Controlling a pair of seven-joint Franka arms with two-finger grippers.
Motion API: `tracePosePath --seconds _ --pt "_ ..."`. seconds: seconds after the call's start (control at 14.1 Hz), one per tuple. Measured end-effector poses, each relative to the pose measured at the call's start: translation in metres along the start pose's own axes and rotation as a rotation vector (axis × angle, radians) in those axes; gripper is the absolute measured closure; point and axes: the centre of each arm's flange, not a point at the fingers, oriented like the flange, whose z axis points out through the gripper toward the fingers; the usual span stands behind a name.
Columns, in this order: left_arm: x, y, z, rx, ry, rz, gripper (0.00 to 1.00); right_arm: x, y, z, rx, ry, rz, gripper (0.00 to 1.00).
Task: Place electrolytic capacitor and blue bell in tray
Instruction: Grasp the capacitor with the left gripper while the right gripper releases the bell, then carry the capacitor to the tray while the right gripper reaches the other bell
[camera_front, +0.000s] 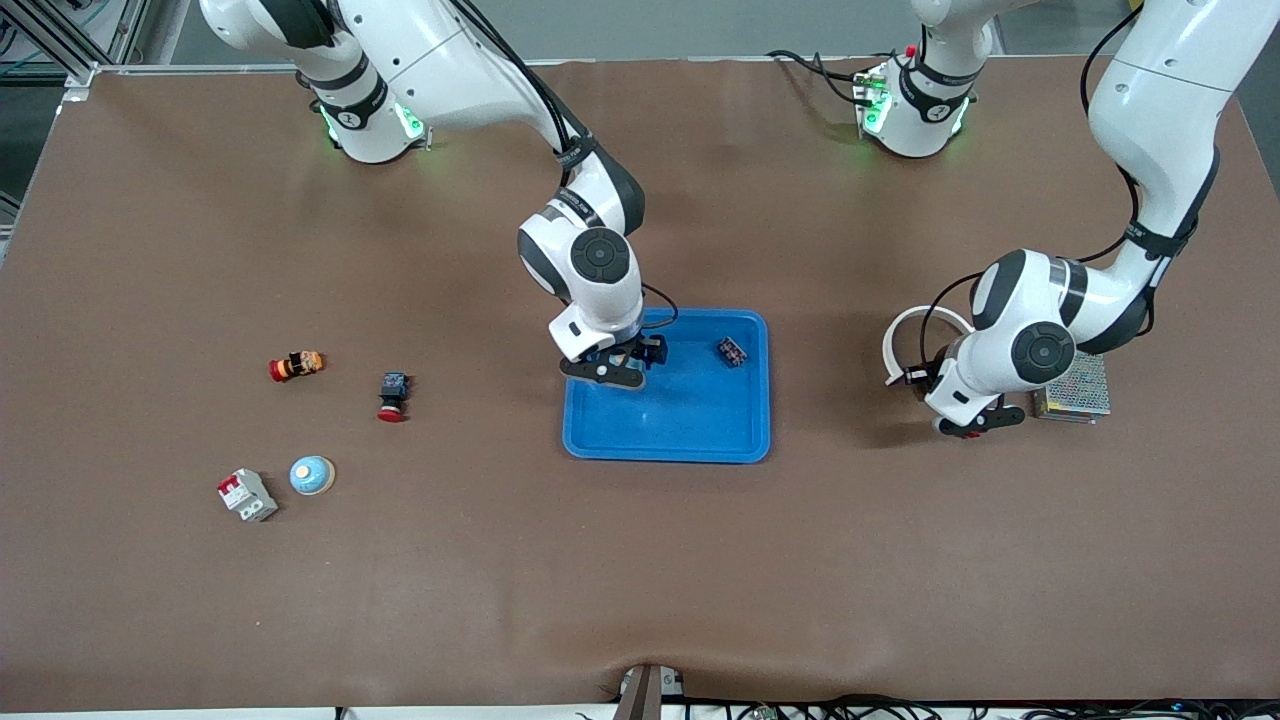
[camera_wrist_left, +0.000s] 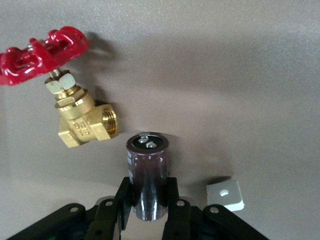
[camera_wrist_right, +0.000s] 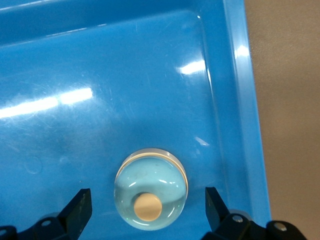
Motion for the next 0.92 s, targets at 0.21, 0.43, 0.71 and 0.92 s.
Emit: tracePosePath --seconds 0.21,0.43,0.71,0.92 --pt "0.006 0.0 -0.019 -0.002 0.036 -0.006 0.68 0.011 0.001 -0.012 0.004 0.012 0.007 0.0" --pt "0.008 0.012 -0.056 0.007 0.065 -0.003 0.68 0.046 0.022 -0.051 -0.029 -0.005 -0.029 0.0" --pt "0.004 0.062 -0.112 -0.025 0.101 -0.089 0.68 0.113 0.08 -0.13 -0.062 -0.048 -0.112 0.0" --pt "-0.001 0.104 -0.136 -0.094 0.101 -0.201 0.68 0.159 0.126 -0.173 -0.071 -0.075 -0.191 0.0"
